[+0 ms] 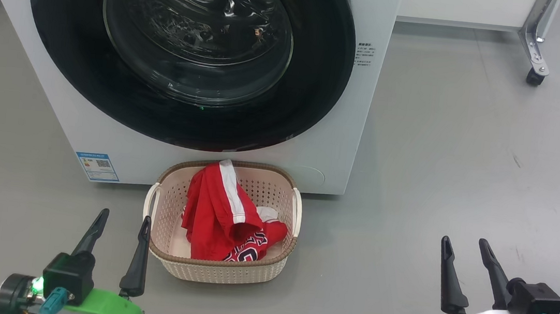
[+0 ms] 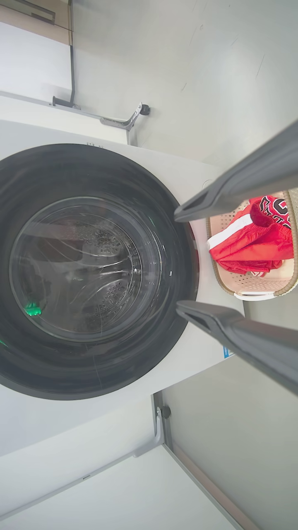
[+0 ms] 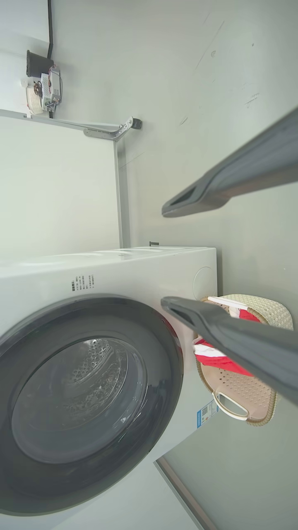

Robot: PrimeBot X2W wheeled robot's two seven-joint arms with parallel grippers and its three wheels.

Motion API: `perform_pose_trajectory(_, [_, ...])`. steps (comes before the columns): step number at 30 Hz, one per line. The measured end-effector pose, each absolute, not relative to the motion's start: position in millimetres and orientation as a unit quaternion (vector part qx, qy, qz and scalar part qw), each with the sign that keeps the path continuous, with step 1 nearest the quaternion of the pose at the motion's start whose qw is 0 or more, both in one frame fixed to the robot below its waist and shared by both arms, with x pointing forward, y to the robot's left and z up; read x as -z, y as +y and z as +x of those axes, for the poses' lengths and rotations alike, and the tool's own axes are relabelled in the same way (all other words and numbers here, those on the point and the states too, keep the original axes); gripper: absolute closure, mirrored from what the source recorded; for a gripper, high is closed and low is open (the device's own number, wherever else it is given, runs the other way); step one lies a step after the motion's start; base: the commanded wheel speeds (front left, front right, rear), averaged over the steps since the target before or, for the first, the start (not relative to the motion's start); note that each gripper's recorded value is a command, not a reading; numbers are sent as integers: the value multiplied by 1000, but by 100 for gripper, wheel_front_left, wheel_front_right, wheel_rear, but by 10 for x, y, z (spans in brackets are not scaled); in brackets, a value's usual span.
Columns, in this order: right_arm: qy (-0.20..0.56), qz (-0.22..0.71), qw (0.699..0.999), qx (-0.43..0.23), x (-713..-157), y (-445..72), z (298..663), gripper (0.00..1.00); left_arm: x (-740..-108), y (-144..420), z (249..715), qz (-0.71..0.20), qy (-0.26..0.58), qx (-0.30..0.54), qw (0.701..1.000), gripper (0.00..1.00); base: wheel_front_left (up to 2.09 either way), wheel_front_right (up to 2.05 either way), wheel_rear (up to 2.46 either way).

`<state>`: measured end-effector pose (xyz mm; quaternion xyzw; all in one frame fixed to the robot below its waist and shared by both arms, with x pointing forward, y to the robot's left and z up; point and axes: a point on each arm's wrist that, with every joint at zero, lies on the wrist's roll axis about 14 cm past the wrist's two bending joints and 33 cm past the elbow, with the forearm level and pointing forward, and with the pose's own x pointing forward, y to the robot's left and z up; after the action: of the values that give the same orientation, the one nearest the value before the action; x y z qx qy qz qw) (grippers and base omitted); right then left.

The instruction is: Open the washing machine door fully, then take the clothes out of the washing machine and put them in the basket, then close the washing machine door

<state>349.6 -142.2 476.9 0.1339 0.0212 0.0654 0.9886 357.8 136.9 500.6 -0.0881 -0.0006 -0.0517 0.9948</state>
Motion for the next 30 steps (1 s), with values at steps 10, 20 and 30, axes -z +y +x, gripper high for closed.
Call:
perform_pose_trajectory(10, [21,134,989,-63,-4774,-1423,3495,100,-4971,1356,3573,-89,5,52,995,100,0,0,0])
perform_pose_trajectory(20, [66,161,984,-47,-4508,-1409,3359,100,-4721,1313,3463,-114,46,47,991,100,0,0,0])
perform_pose_trajectory(30, [78,231,970,-21,-4483,-1493,3376,100,-4682,1370,3476,-191,64,30,979,100,0,0,0])
